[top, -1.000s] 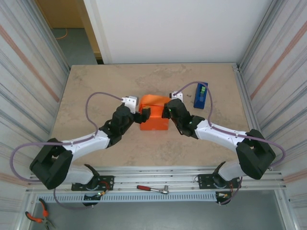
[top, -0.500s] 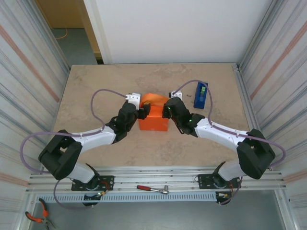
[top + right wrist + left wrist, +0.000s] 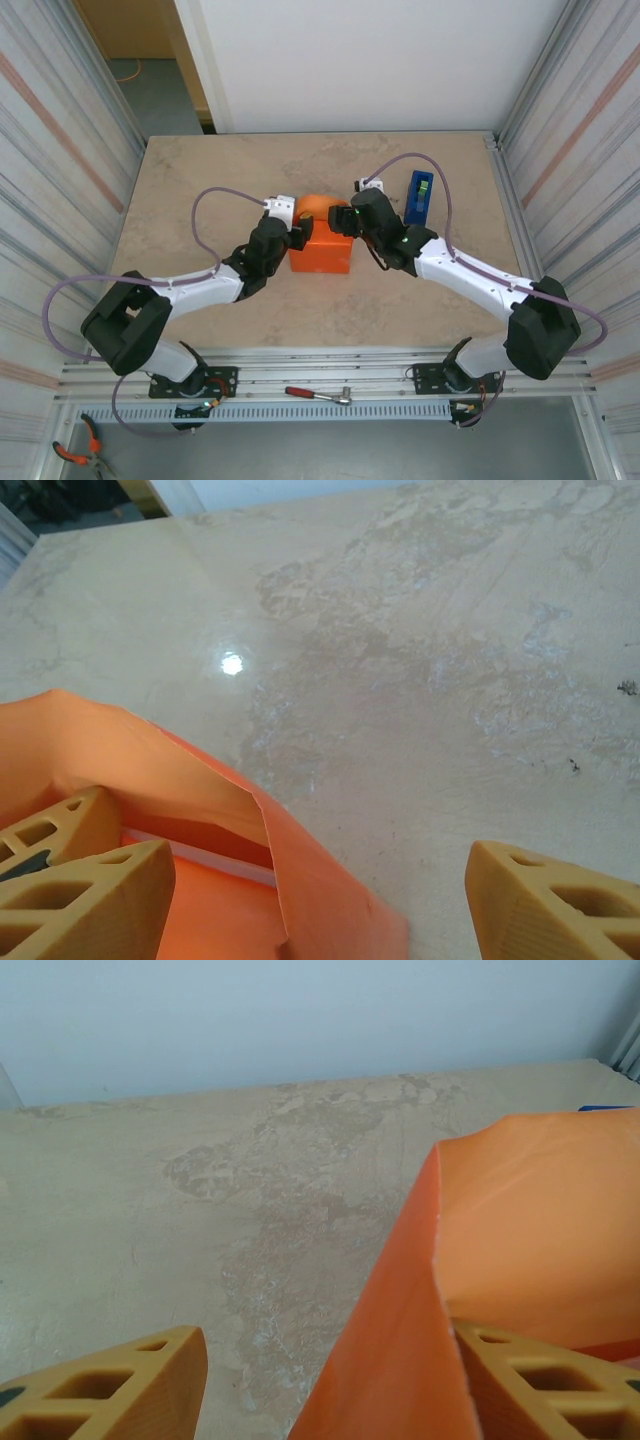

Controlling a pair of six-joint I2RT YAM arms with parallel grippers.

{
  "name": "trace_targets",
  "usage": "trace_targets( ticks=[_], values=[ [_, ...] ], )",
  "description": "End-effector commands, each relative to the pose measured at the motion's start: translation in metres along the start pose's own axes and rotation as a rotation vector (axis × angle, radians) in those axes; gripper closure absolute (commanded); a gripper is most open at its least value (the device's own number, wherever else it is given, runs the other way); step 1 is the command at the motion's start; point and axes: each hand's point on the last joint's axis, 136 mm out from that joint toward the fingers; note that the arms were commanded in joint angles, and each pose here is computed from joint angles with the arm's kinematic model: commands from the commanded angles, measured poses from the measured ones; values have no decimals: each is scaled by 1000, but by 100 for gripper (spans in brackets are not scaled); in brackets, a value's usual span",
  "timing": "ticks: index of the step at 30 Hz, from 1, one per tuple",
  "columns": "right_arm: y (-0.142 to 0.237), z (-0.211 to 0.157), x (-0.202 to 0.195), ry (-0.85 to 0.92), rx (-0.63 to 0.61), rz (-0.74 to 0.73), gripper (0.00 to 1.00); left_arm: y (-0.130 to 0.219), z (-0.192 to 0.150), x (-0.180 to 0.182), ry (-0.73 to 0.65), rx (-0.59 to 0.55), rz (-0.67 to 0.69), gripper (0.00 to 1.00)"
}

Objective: Wrap the gift box in paper
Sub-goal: Fold the wrapping paper for the gift box.

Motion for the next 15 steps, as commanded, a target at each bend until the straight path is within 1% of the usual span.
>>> trace_targets(
  ticks=[1,4,6,8,13,15],
  values=[
    [-2,-12,-10,-19,13,-25,24,-2,-20,6,-37,50,35,38],
    [-9,-21,-13,-17,15,-40,26,-2,-20,5,-37,52,33,39],
    [-13,-26,-14,-10,12,-54,28,-3,-21,4,-38,56,30,41],
    [-19,-33,-15,1,14,-66,36,-3,-21,4,-36,57,28,42],
    [-28,-53,-20,36,43,-121,61,0,-12,4,-31,35,30,42],
    [-28,-59,-22,41,55,-131,64,1,-5,2,-36,20,27,40]
  ],
)
Point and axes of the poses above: each hand's point on the last joint's axis, 136 mm out from that joint toward the fingers, its own y axis back along the fingers, its own x axis along the line the jaws close on, z = x × y, and after that the axes turned 5 degrees about y, right-handed
